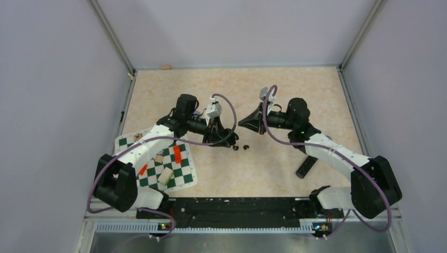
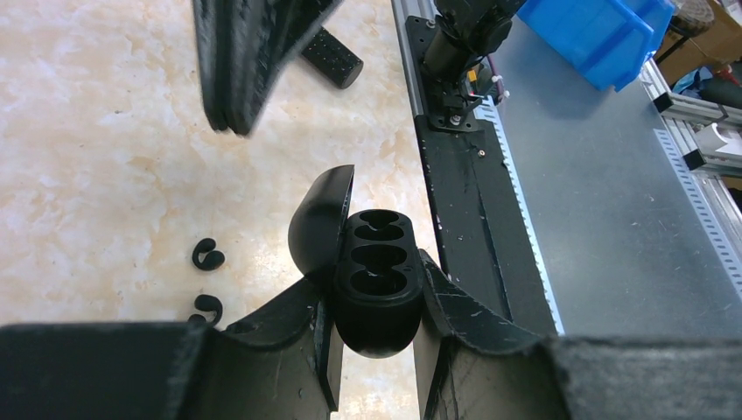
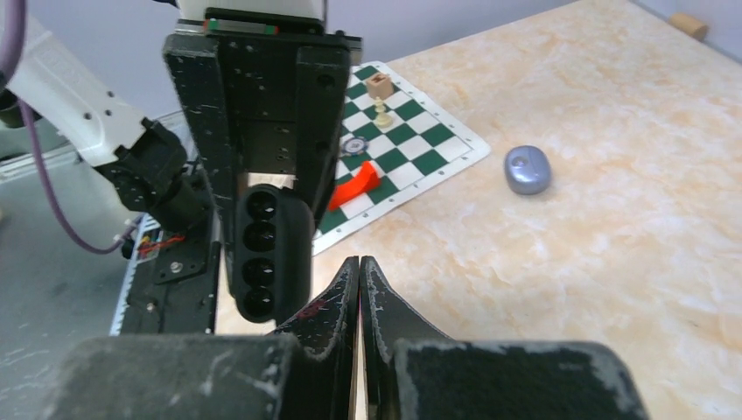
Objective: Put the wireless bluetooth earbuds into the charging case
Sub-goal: Open the charging case to the charging case, then pick up the left earbud from the center of the board.
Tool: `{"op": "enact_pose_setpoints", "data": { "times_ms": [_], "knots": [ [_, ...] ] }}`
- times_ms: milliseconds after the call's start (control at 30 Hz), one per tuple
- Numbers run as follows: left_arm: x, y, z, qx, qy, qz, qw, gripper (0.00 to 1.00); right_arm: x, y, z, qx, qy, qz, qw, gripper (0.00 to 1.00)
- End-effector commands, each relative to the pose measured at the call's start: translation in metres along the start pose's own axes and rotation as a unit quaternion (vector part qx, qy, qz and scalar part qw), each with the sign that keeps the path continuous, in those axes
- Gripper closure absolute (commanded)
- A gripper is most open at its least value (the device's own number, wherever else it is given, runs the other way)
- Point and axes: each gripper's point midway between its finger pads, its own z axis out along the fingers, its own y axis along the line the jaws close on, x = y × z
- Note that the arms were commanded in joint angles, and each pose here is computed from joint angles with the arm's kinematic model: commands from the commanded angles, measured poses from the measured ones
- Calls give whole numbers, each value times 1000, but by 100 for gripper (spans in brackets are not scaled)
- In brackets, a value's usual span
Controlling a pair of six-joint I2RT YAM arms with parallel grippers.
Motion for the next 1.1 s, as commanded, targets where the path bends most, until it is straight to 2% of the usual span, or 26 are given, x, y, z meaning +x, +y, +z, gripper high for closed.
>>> {"op": "enact_pose_setpoints", "data": {
  "times_ms": [0, 100, 200, 233, 300, 433, 567, 700, 1067],
  "knots": [
    [-20, 2, -8, -7, -13, 24, 1000, 100, -37, -29, -16, 56, -23, -50, 997, 100],
    [-22, 9, -17, -22, -19, 18, 999, 100, -21, -70, -25, 105, 10, -13, 994, 99],
    [-25, 8, -21, -28, -23, 27, 999, 100, 13, -92, -23, 121, 78, 17, 989, 76],
    [-27, 7, -22, -29, -24, 31, 999, 100, 24, -97, -21, 117, 96, 24, 988, 72],
    [-28, 5, -24, -28, -24, 35, 999, 100, 49, -106, -16, 115, 130, 47, 984, 70],
    [-30, 3, -27, -31, -24, 44, 998, 100, 89, -121, -7, 125, 196, 74, 970, 74],
    [-32, 1, -30, -33, -27, 47, 998, 100, 112, -109, -4, 101, 239, 69, 963, 74],
    [-33, -1, -29, -27, -30, 45, 998, 100, 133, -102, -8, 81, 292, 25, 953, 74],
    [-34, -3, -29, -25, -33, 50, 998, 100, 180, -127, -17, 135, 362, 37, 921, 85]
  ]
}}
